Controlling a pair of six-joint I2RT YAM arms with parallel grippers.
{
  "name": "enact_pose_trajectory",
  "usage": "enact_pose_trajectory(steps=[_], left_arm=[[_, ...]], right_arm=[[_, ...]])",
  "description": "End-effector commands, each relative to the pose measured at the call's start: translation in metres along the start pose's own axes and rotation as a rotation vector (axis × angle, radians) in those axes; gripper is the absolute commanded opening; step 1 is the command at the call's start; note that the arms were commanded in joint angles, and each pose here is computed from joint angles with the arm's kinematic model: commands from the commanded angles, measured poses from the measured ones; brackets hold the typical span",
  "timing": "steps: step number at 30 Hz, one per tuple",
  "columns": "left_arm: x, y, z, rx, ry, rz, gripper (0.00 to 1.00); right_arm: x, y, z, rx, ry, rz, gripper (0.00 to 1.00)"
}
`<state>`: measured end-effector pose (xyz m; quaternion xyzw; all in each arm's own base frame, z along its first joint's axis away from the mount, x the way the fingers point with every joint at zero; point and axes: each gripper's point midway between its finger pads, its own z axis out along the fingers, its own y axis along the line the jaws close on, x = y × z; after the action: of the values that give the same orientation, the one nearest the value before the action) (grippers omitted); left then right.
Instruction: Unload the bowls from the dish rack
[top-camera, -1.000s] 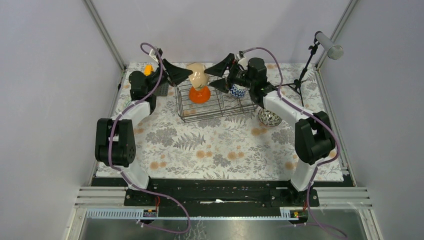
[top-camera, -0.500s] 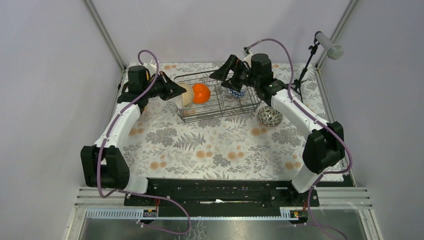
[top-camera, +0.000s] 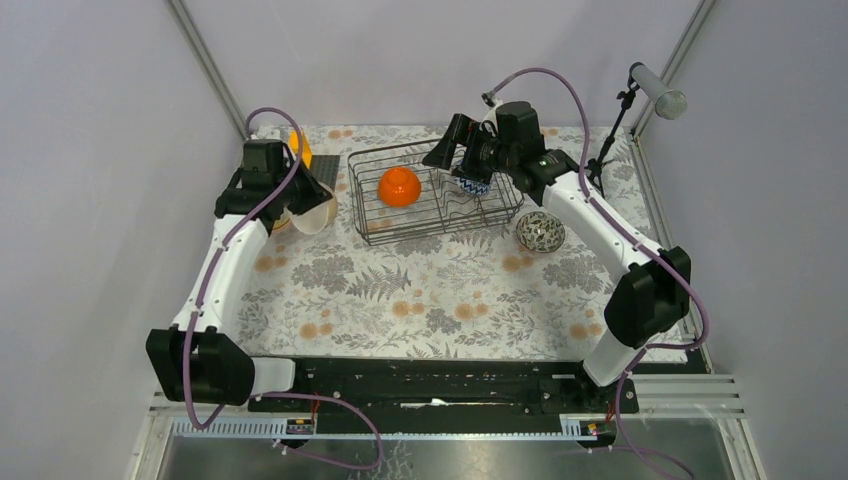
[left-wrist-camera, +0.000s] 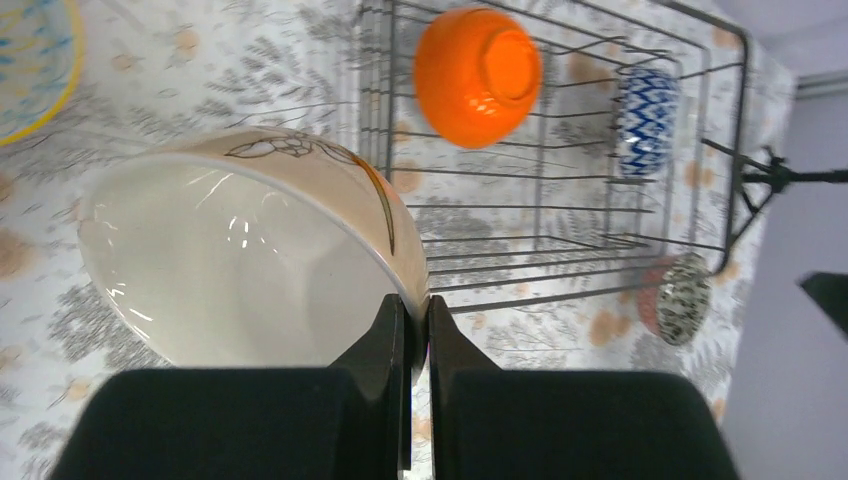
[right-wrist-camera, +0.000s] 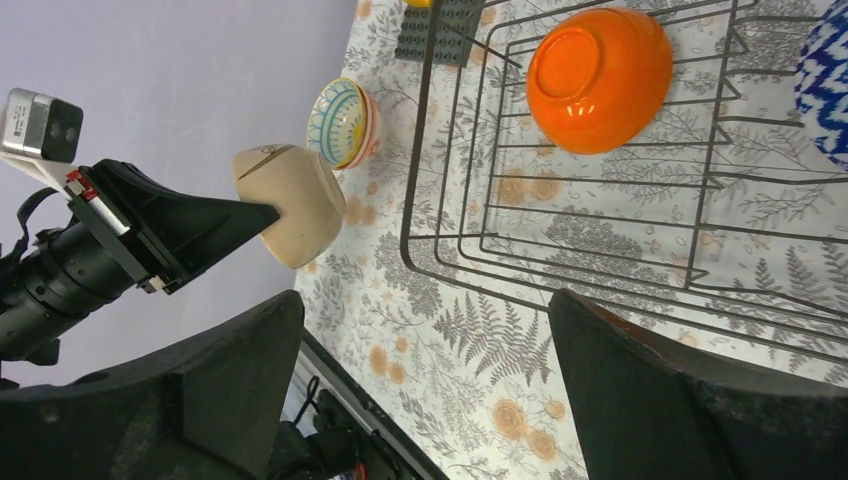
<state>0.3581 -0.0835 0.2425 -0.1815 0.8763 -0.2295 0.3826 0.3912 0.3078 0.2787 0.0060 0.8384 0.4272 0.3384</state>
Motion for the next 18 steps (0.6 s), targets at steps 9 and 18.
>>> enact_pose_trajectory(steps=[9,18], left_arm=[[0.016,0.064,0.017,-0.307,-0.059,-0.063,0.00],[0.055,0.083,0.047,-0.392,0.048,-0.149,0.00]], right_arm=[[-0.005,0.004,-0.008,0.070,-0.012,-0.130,1.00],[-0.007,-0.010,-0.013,0.153,-0.024,-0.208,1.00]])
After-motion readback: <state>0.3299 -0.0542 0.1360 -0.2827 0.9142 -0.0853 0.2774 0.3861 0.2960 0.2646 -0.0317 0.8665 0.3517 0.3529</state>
